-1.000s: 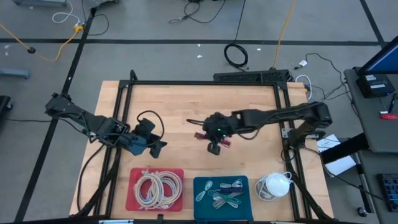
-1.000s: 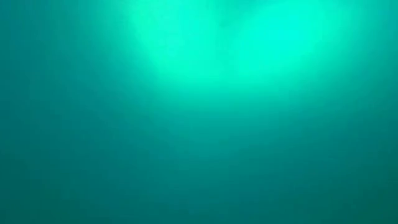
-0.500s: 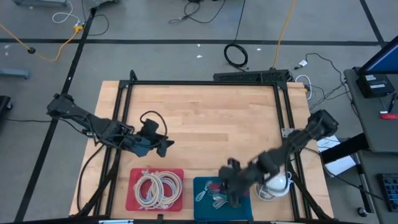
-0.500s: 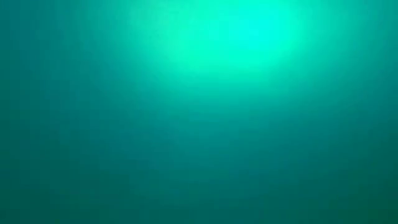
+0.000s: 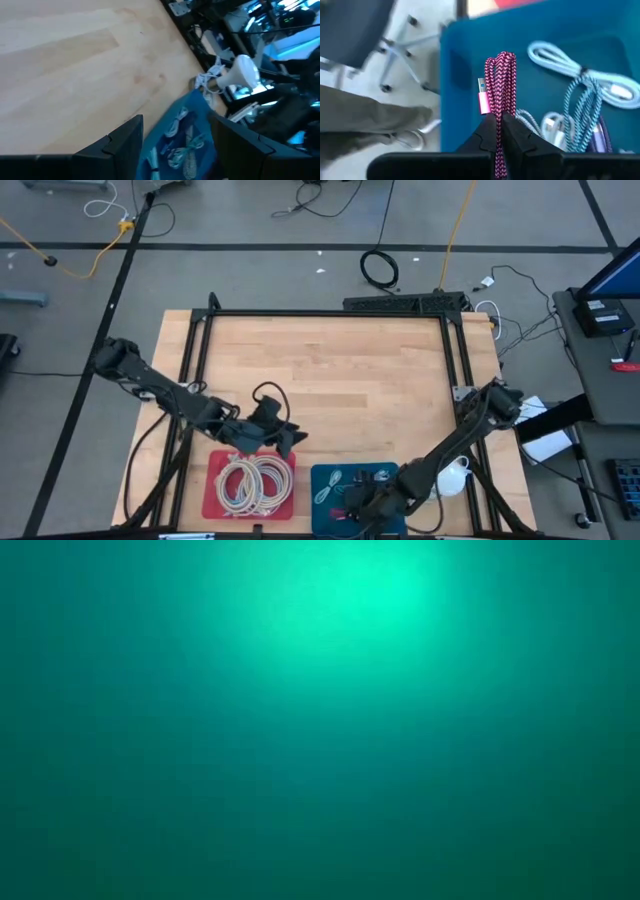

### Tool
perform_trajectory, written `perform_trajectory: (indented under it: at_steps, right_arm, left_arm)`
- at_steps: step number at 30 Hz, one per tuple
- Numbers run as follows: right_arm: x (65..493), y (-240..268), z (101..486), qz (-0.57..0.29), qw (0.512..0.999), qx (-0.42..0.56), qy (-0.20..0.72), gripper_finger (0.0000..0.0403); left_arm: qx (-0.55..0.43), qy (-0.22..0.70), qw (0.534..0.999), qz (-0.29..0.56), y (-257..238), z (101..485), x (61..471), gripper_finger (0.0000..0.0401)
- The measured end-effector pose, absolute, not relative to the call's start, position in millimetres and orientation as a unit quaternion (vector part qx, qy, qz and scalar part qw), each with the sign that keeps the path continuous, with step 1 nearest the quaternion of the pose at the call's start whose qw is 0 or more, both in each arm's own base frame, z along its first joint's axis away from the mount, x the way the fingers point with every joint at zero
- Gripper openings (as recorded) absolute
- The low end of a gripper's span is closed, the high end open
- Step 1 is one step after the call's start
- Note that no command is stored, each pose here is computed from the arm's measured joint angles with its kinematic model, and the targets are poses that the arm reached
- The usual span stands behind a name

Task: Pick & Place USB Port
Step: Put the black and red USB cable into the blue bin, then return to Home Position

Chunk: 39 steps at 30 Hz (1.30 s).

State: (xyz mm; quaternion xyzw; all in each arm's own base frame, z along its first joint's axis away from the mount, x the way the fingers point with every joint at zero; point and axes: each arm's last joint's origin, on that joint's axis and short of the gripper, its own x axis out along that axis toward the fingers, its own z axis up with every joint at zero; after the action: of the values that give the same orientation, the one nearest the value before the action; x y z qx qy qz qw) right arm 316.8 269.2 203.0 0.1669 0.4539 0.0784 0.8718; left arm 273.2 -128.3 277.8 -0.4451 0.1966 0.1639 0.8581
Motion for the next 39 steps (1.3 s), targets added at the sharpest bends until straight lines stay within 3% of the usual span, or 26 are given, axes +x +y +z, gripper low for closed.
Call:
perform_trajectory:
  at_steps: [6,11,15,20,27,33,36,39]
  right_arm:
    - [313.9,261.3,161.8,0.018,0.843,0.097,0.529,0.0005]
    - [311.7,262.9,142.5,0.054,0.834,0.107,0.539,0.005]
    - [311.4,264.1,153.5,0.086,0.838,0.129,0.522,0.0087]
    - [313.2,249.5,213.9,0.124,0.881,0.139,0.435,0.0107]
    - [297.3,208.7,317.2,0.132,0.955,0.106,0.242,0.0098]
    - [261.9,157.9,401.7,0.117,0.991,-0.041,0.051,0.0091]
    - [237.4,122.6,435.1,0.064,0.995,-0.076,-0.011,0.0091]
    - [214.2,81.6,456.4,-0.054,0.996,-0.063,-0.035,0.0091]
  left_arm:
    - [-0.454,0.184,0.859,0.149,-137.0,275.7,277.7,0.0237]
    - [-0.462,0.167,0.86,0.141,-140.4,279.4,277.3,0.0237]
    - [-0.466,0.146,0.863,0.127,-141.9,284.5,279.0,0.0237]
    - [-0.461,0.117,0.874,0.1,-142.3,292.7,282.8,0.0237]
    - [-0.439,0.063,0.895,0.055,-132.2,310.1,290.5,0.0237]
    - [-0.397,0.011,0.918,-0.011,-95.7,341.2,290.0,0.0237]
    - [-0.362,-0.013,0.931,-0.051,-60.1,364.0,278.2,0.0237]
    - [-0.328,-0.073,0.941,-0.045,-17.8,390.8,254.8,0.0237]
